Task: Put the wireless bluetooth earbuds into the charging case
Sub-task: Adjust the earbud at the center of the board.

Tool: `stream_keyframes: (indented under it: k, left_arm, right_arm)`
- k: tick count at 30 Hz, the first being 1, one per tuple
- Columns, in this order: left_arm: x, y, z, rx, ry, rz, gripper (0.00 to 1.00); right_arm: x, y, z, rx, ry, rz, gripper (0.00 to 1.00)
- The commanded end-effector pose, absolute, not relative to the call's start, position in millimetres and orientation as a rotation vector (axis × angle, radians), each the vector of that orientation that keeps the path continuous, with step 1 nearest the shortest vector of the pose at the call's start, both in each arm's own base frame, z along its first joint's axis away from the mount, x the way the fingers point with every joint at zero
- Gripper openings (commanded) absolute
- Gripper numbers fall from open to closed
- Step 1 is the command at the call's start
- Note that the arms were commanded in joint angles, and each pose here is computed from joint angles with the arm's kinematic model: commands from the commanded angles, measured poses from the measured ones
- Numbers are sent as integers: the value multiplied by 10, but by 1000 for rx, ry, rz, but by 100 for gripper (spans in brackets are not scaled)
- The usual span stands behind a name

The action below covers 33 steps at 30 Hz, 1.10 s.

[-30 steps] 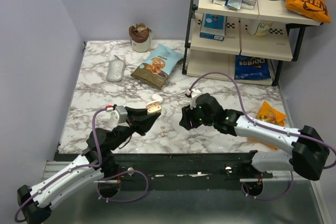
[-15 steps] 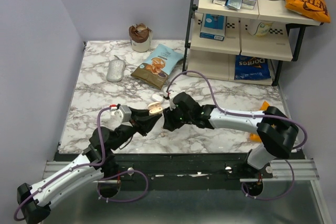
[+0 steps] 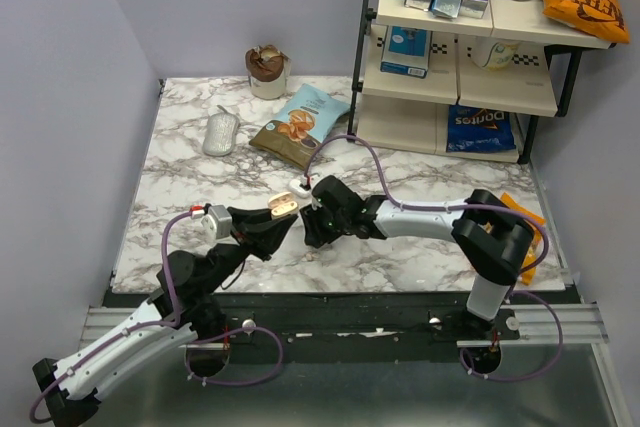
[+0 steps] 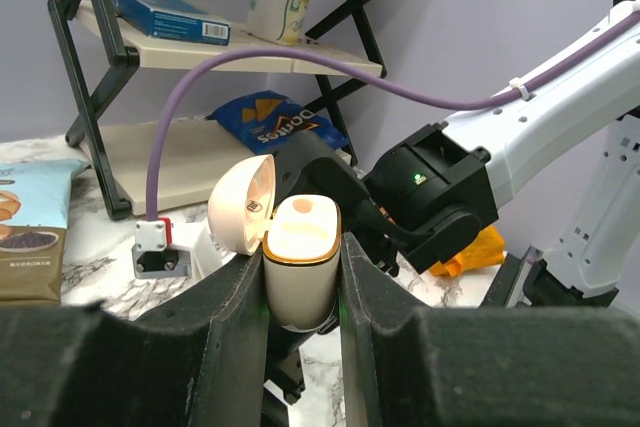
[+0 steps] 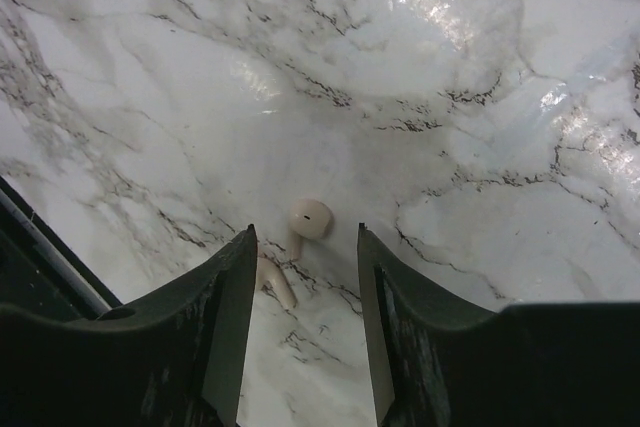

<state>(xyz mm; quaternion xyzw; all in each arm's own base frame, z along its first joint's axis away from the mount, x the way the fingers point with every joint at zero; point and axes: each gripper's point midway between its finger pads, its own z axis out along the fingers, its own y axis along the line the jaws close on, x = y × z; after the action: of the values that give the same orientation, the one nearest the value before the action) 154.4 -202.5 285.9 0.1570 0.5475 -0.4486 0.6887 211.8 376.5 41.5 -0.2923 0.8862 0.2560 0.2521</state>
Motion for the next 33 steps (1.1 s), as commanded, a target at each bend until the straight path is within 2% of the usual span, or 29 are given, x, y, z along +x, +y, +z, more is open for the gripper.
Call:
stream_keyframes:
  k: [1, 15, 30, 33]
  left_arm:
    - [1588, -1955, 2866, 304, 1243, -978, 0]
    - [1581, -1954, 2861, 302, 1246, -976, 0]
    - [1556, -1976, 2841, 312, 1251, -985, 0]
    - [1552, -1981, 2837, 312, 1252, -987, 0]
  right_arm:
    - [2174, 3791, 304, -748, 2451, 643, 54]
    - [2148, 3818, 147, -759, 2493, 635, 53]
    - [1977, 3810, 6, -769, 2542, 616, 47]
    - [1963, 3796, -5, -766, 2552, 613, 42]
